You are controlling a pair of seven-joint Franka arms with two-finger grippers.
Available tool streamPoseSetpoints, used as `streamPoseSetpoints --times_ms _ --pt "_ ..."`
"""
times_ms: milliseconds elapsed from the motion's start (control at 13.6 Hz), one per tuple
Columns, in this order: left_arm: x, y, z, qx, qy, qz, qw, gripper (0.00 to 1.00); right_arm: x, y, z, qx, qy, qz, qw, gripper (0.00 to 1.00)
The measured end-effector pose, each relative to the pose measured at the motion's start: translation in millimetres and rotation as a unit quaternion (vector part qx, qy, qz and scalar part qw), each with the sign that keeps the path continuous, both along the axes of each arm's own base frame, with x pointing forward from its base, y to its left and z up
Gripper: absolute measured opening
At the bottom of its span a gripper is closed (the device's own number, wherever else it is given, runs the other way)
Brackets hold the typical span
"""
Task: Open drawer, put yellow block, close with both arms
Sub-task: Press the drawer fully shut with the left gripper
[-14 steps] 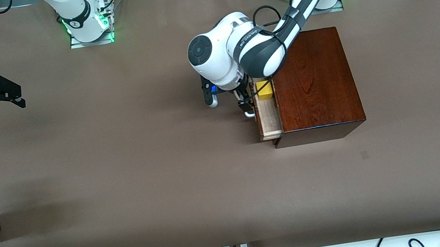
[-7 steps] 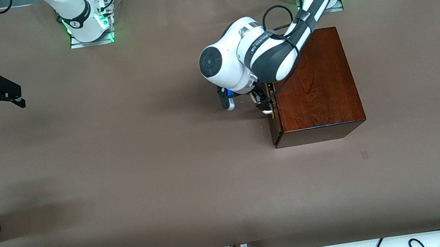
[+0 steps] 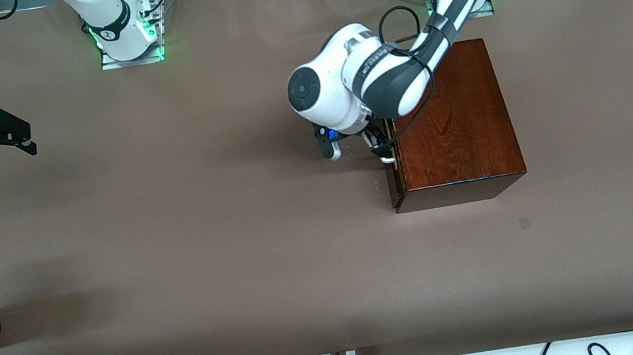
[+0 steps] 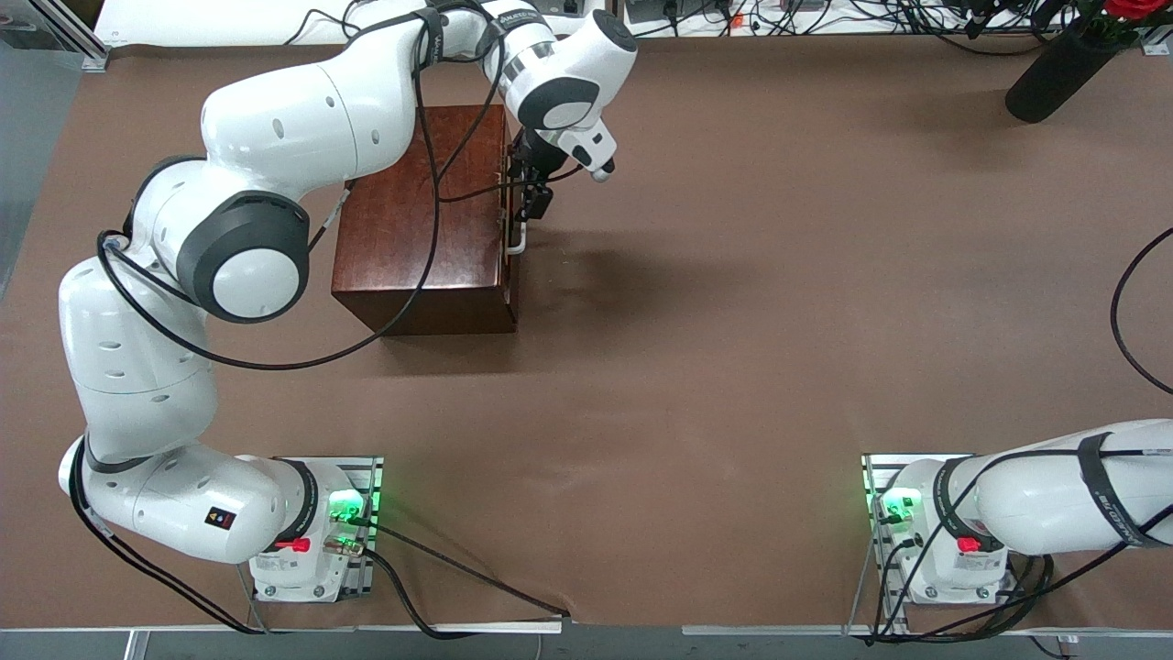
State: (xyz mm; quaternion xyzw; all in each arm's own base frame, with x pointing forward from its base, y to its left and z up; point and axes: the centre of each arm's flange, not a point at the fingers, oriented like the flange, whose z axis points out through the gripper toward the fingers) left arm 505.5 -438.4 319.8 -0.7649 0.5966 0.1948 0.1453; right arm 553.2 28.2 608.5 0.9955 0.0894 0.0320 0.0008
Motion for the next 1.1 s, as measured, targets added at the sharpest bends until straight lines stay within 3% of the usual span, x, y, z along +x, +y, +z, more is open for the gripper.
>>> streamPoseSetpoints --times_ms 221,441,662,882,956,1103 --pt "-27 -46 32 -0.014 -0.085 0.089 0.992 1.0 0 0 0 0.0 0.0 0.0 1.0 1.0" --pt "-38 -66 93 -0.046 -0.174 0.204 0.962 1.0 0 0 0 0.0 0.0 0.0 1.0 1.0" --pt "-44 -57 163 -0.072 -0.255 0.337 0.903 1.0 0 0 0 0.0 0.0 0.0 1.0 1.0" --pt "-52 -37 218 -0.082 -0.297 0.44 0.844 1.0 0 0 0 0.0 0.0 0.0 1.0 1.0" --pt "-48 -24 235 -0.085 -0.305 0.462 0.828 1.0 0 0 0 0.0 0.0 0.0 1.0 1.0" --pt "-31 18 267 -0.094 -0.287 0.514 0.803 1.0 0 0 0 0.0 0.0 0.0 1.0 1.0"
